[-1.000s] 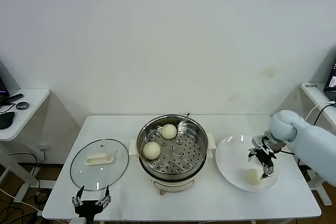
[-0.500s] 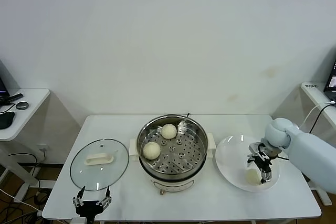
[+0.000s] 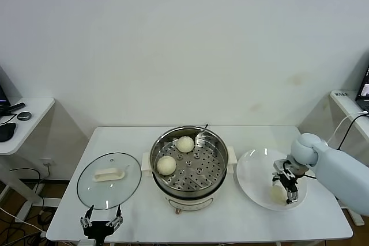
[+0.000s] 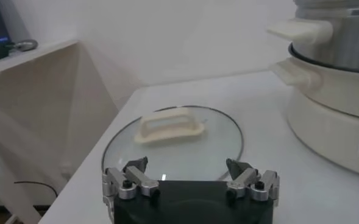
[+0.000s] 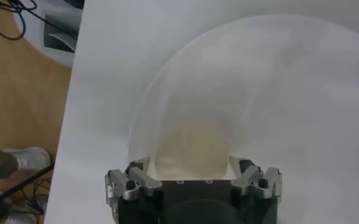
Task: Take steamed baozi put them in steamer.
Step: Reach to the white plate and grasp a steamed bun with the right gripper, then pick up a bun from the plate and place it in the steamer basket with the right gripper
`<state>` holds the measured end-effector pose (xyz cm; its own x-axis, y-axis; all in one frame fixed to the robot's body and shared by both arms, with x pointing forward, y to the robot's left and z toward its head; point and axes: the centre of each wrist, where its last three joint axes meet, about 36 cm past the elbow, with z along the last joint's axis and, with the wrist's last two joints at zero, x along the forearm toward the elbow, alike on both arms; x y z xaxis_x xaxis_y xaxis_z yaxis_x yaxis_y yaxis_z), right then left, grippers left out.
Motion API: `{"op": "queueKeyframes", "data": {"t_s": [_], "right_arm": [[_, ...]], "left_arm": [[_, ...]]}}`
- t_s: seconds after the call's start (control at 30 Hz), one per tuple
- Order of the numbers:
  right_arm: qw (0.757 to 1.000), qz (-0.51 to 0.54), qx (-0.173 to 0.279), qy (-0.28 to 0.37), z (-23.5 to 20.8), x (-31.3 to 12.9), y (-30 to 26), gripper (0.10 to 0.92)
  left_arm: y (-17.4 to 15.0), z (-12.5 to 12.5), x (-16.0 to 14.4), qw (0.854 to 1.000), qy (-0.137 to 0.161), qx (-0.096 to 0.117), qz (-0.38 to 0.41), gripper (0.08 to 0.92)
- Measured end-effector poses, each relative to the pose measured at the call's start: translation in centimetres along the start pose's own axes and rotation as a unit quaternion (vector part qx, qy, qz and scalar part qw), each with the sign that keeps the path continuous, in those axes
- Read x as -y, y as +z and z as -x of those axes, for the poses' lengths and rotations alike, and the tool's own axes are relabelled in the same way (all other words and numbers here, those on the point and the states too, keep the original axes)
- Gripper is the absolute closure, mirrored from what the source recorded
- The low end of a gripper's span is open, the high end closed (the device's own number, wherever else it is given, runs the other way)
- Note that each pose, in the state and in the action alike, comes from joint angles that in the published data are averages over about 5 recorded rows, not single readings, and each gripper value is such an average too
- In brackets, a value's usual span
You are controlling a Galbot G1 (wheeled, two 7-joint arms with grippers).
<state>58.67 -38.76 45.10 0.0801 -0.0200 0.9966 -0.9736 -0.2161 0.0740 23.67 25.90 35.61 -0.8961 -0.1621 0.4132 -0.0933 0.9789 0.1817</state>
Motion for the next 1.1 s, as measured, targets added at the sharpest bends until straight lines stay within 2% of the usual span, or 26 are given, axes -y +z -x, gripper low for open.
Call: {"op": "queueKeyframes", "data": {"t_s": [0.27,0.67,0.87,1.1], "right_arm": [[1.000,0.008,0.002,0.002,-0.5,-0.2,0.5,0.438],[1.000,0.012,0.011,0.018,-3.3,0.0,0.5,0.501],[0.999,-0.002,0.026,0.046,-7.7,2.2,-0.7,0.505],[0.992,-0.052,0.060,0.099,-16.6,6.5,-4.9,0.505]], "left_arm": [[-0.2,0.0,0.3,1.000,0.002,0.003,-0.002,0.177],[-0.9,0.1,1.0,1.000,0.007,0.015,-0.003,0.177],[-1.5,0.1,0.8,1.000,-0.007,0.023,0.003,0.177],[-1.3,-0.2,0.6,0.999,-0.024,0.023,0.022,0.177]]}}
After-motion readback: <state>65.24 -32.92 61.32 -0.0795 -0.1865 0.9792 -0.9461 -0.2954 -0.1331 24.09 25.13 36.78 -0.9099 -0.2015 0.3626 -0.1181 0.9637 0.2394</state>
